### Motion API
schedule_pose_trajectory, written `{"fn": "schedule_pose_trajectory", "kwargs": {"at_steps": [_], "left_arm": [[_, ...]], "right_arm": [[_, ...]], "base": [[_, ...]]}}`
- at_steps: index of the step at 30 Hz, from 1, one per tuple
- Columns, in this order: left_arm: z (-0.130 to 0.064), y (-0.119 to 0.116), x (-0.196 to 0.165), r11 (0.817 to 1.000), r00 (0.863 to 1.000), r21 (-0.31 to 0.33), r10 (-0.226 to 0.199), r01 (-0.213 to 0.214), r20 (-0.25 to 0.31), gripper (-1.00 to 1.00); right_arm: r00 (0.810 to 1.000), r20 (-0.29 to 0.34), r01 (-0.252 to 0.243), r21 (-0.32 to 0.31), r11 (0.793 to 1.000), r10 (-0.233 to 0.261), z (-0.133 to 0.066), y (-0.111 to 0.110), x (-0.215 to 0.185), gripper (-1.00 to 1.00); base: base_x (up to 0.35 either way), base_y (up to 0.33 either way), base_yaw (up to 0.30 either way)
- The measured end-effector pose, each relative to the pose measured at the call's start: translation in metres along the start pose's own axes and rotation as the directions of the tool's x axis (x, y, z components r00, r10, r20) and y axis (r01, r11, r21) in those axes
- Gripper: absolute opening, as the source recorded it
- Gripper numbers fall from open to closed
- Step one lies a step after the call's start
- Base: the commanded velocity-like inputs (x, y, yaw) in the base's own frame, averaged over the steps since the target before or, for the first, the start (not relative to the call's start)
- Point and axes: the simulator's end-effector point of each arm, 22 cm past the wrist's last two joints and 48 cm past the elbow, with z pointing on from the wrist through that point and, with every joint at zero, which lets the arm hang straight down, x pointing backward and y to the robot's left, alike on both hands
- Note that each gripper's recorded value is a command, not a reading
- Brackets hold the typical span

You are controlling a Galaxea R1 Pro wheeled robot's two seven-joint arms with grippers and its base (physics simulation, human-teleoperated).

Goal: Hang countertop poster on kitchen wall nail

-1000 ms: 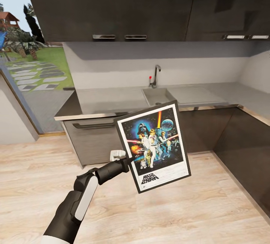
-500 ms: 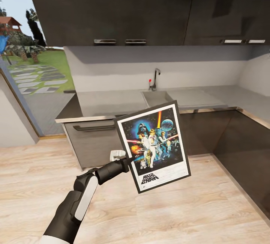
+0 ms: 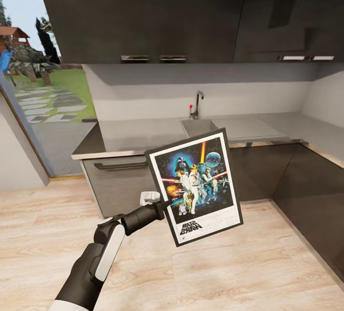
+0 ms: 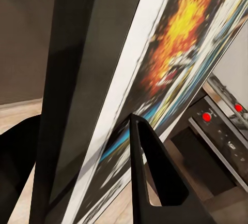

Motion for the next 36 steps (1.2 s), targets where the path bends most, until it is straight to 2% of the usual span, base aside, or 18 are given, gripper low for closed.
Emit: {"fn": "schedule_pose_trajectory", "kwargs": {"at_steps": [7, 9, 12, 16, 32, 36], "left_arm": [[0.0, -0.001, -0.001, 1.0, 1.0, 0.001, 0.002, -0.002, 0.002, -1.0], [0.004, -0.005, 0.011, 1.0, 1.0, 0.007, -0.016, 0.016, -0.013, -1.0], [0.006, -0.009, 0.022, 0.999, 0.999, 0.012, -0.04, 0.041, -0.019, -1.0], [0.006, -0.01, 0.023, 0.999, 0.999, 0.012, -0.043, 0.043, -0.02, -1.0], [0.006, -0.01, 0.023, 0.999, 0.999, 0.012, -0.043, 0.044, -0.02, -1.0], [0.002, -0.006, 0.029, 0.998, 0.998, -0.005, -0.055, 0.055, -0.02, -1.0]], "right_arm": [[1.0, 0.002, 0.0, 0.0, 1.0, 0.0, 0.0, 0.0, -0.001, 1.0], [0.999, -0.034, -0.02, -0.002, 1.0, 0.02, -0.007, 0.005, 0.014, 1.0], [0.997, -0.075, -0.024, -0.014, 1.0, 0.023, -0.014, 0.008, 0.029, 1.0], [0.993, -0.117, -0.025, -0.036, 0.999, 0.02, -0.019, 0.013, 0.042, 1.0], [0.979, -0.205, -0.037, -0.121, 0.992, 0.012, -0.024, 0.032, 0.061, 1.0], [0.982, -0.188, -0.036, -0.158, 0.987, 0.005, -0.013, 0.045, 0.047, 1.0]], "base": [[0.0, 0.0, 0.0], [0.0, 0.0, 0.0], [0.0, 0.0, 0.0], [0.0, 0.0, 0.0], [0.0, 0.0, 0.0], [0.0, 0.0, 0.0]]}}
